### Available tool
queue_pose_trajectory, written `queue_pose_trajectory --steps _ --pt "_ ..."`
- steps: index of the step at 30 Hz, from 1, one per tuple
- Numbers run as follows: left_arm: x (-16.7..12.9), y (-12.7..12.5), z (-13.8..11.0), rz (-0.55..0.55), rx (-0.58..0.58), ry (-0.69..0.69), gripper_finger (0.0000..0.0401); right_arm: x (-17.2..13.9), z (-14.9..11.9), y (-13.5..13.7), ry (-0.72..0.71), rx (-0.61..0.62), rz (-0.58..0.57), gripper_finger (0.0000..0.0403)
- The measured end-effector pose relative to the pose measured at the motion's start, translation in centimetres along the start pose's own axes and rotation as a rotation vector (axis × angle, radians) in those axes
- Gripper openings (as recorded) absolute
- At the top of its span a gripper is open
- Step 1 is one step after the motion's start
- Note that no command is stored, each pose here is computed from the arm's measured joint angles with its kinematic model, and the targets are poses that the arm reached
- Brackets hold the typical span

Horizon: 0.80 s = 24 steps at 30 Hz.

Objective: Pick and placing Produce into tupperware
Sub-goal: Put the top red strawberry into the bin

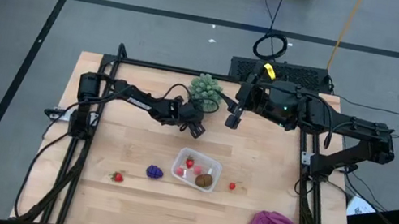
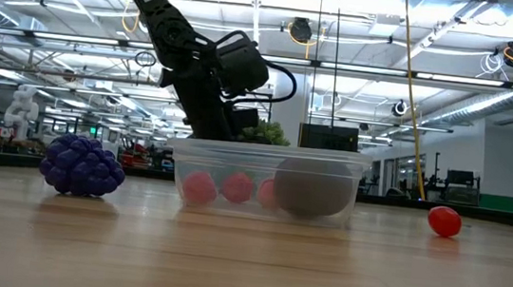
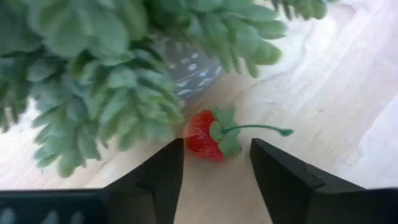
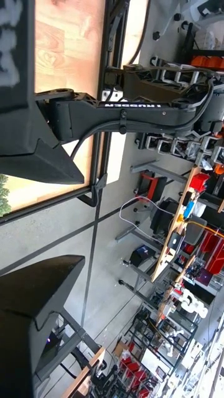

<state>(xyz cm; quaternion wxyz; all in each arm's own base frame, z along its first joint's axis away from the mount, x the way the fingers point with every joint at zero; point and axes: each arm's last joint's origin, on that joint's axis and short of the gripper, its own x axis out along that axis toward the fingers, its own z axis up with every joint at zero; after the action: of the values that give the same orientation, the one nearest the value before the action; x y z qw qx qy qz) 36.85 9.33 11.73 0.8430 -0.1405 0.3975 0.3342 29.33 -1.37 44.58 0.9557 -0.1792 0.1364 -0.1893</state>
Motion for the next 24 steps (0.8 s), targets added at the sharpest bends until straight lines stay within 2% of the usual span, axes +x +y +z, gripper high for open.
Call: queue_pose_trajectory --steps 5,10,24 --pt "0.0 0.0 0.0 -0.006 0.000 -0.002 0.0143 0.0 0.0 0.0 0.000 0.000 0.000 0.0189" --pt "0.0 0.0 0.0 -0.013 -0.003 0.002 0.0118 0.0 0.0 0.0 0.000 0.000 0.000 0.0189" --pt "-1.2 -2.8 -1.4 -0.105 0.059 0.039 0.0120 0.0 0.0 0.0 0.000 0.000 0.000 0.0189"
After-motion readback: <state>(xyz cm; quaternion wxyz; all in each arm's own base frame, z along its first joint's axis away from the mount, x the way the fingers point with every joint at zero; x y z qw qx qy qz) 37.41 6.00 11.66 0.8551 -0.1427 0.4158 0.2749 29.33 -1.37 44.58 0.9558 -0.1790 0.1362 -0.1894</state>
